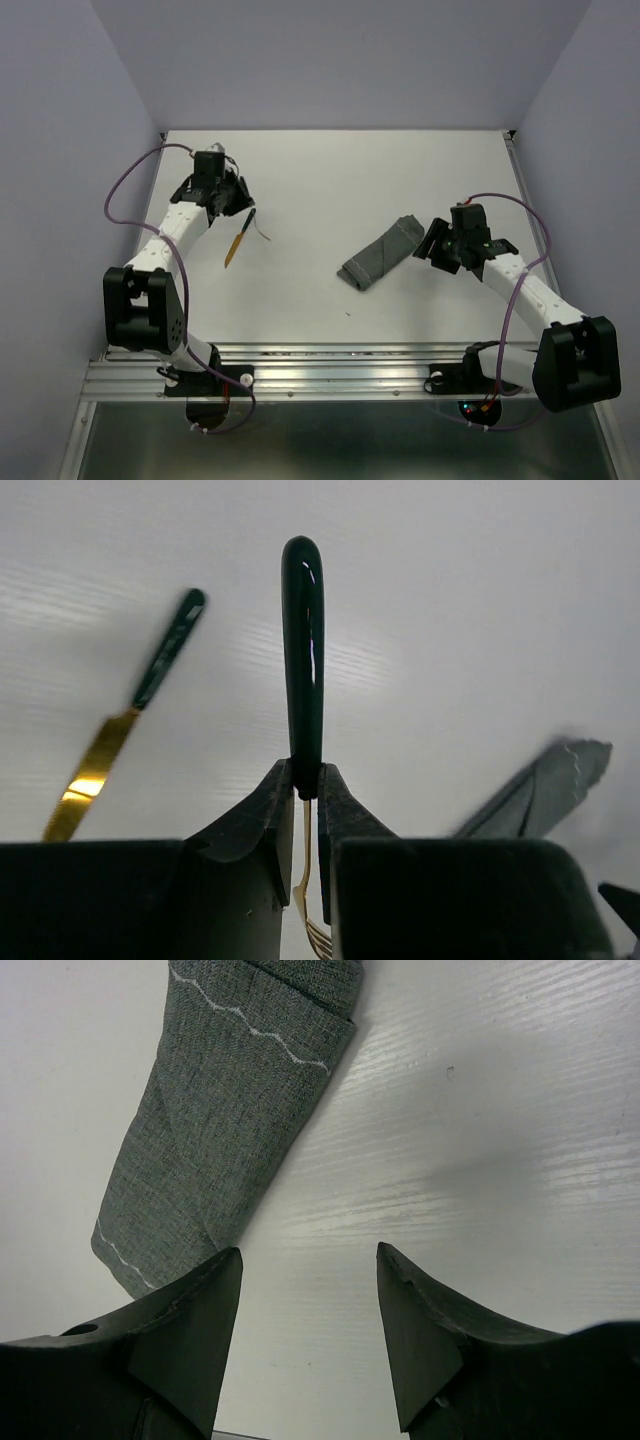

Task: Fold the napkin into a case and place the utensils inside
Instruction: Place the fork at the center of the board.

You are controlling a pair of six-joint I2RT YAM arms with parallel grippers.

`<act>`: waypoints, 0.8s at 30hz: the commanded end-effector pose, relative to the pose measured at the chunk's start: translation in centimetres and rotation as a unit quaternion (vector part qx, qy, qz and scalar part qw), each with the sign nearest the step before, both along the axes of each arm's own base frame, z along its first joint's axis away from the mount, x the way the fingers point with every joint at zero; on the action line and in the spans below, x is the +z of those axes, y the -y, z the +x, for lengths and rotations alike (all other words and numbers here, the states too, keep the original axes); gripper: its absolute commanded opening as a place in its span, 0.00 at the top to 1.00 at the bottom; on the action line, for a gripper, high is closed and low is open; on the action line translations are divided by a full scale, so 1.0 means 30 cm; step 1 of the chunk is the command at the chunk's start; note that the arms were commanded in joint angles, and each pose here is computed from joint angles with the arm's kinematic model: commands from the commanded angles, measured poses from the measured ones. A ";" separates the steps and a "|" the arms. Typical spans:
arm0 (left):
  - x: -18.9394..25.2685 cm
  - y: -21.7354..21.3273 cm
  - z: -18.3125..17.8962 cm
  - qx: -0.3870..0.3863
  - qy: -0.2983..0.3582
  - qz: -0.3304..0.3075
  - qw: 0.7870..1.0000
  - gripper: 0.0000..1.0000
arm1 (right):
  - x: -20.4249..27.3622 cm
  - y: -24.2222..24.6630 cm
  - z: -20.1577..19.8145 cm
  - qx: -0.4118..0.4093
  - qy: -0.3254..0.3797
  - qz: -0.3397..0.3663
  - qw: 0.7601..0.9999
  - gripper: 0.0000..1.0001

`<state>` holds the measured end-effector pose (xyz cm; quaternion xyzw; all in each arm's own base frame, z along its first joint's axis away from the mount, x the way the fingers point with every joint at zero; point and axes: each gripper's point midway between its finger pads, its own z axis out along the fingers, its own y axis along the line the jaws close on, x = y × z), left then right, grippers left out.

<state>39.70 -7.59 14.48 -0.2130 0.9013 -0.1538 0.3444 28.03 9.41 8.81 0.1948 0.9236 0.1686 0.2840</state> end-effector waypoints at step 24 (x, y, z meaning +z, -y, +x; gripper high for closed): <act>-0.243 0.657 -0.217 -0.364 -0.058 -0.222 0.903 0.89 | 0.003 0.016 -0.017 -0.009 0.004 -0.003 1.000 0.38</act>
